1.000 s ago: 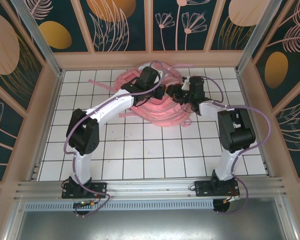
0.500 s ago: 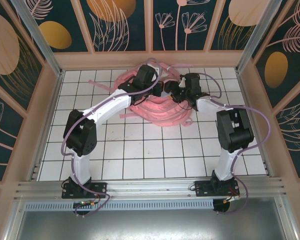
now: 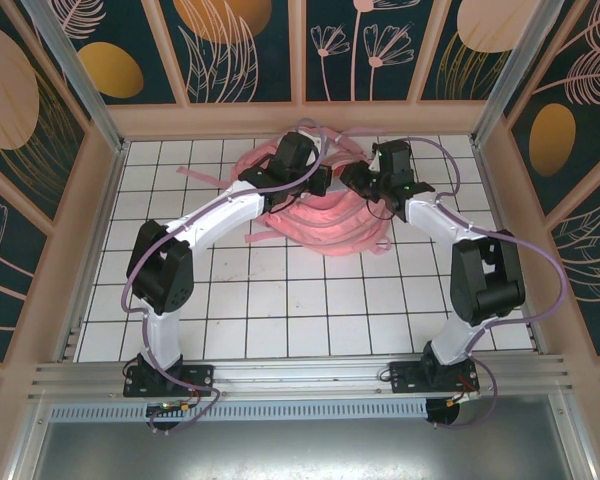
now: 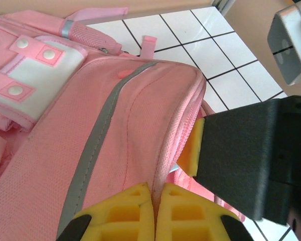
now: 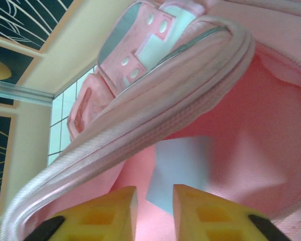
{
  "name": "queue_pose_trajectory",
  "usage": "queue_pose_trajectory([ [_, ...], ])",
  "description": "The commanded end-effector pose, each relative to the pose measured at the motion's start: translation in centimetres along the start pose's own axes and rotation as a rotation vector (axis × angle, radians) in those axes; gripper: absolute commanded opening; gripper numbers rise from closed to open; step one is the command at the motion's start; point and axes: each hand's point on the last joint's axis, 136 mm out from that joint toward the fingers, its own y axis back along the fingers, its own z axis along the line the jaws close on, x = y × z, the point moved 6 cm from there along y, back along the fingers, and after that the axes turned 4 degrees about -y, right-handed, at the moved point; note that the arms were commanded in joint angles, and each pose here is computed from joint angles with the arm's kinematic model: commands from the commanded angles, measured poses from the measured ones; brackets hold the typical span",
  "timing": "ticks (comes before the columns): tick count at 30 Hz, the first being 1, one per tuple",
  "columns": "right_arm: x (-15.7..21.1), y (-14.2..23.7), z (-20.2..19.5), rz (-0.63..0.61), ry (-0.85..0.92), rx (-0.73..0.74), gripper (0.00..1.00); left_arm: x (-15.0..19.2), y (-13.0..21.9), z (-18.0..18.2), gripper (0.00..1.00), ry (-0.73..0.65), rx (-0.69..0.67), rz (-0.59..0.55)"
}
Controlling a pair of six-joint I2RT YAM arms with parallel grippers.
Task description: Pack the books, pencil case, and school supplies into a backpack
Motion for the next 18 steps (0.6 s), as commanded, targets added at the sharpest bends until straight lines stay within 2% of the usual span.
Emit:
queue_pose_trajectory([
  [1, -0.1, -1.6, -0.9, 0.000, 0.013, 0.015, 0.22, -3.4, 2.6, -1.8, 0.00, 0.003, 0.073, -0.133],
  [4, 0.1, -3.1, -0.7, 0.021, 0.012, -0.004, 0.13, -3.4, 2.8, -1.9, 0.00, 0.006, 0.079, -0.137],
  [7, 0.5, -4.0, 0.0, 0.050, 0.027, -0.031, 0.11, -3.5, 3.0, -1.9, 0.00, 0.008, 0.077, -0.139],
  [14, 0.6, -3.4, 2.3, 0.068, 0.099, -0.129, 0.12, -3.3, 2.5, -2.3, 0.00, 0.035, 0.129, -0.141],
  [18, 0.7, -1.1, 3.1, 0.066, 0.162, -0.163, 0.17, -3.3, 2.3, -2.7, 0.00, 0.051, 0.168, -0.140],
])
